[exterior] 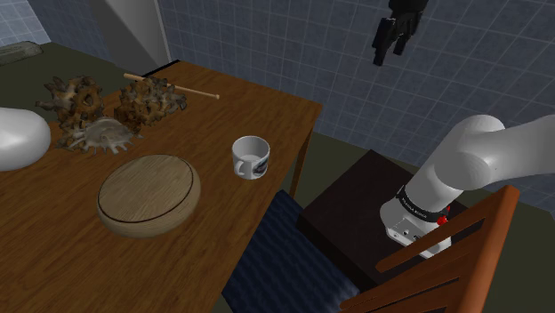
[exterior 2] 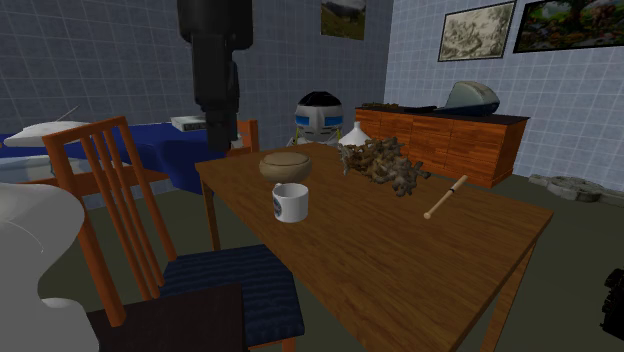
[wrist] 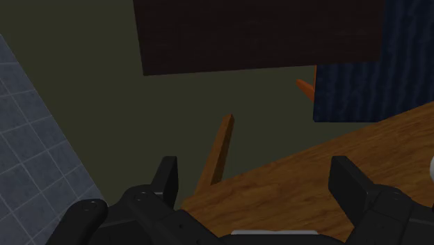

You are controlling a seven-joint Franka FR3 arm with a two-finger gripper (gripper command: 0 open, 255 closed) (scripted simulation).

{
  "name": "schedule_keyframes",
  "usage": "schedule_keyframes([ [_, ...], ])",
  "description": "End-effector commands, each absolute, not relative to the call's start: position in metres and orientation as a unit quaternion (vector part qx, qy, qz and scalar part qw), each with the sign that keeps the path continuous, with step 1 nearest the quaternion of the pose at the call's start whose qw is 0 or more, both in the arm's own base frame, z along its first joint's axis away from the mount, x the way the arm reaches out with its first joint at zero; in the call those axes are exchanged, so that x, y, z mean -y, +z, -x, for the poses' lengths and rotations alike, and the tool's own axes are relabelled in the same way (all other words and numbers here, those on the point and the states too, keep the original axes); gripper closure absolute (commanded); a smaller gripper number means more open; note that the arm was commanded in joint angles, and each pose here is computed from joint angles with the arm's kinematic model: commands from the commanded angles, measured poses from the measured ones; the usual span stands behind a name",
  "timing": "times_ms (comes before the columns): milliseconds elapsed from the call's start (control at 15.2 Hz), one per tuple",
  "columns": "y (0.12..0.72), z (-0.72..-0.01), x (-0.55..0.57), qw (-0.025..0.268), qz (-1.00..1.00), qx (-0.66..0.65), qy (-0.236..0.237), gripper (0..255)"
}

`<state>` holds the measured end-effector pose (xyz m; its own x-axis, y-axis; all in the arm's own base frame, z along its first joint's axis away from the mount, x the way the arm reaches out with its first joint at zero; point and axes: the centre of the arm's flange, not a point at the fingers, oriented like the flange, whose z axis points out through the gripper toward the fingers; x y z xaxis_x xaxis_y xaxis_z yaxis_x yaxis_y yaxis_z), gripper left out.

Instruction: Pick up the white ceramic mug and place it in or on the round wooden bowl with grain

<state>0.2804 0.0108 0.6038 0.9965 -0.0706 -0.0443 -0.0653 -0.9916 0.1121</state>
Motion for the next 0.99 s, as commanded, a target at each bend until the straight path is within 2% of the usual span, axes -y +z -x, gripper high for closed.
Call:
schedule_keyframes([
  [0,0.604,-0.280,-0.011,0.055,-0.998,0.034,-0.024,0],
  [924,0.495,-0.345,-0.133,0.017,-0.999,0.038,-0.023,0],
])
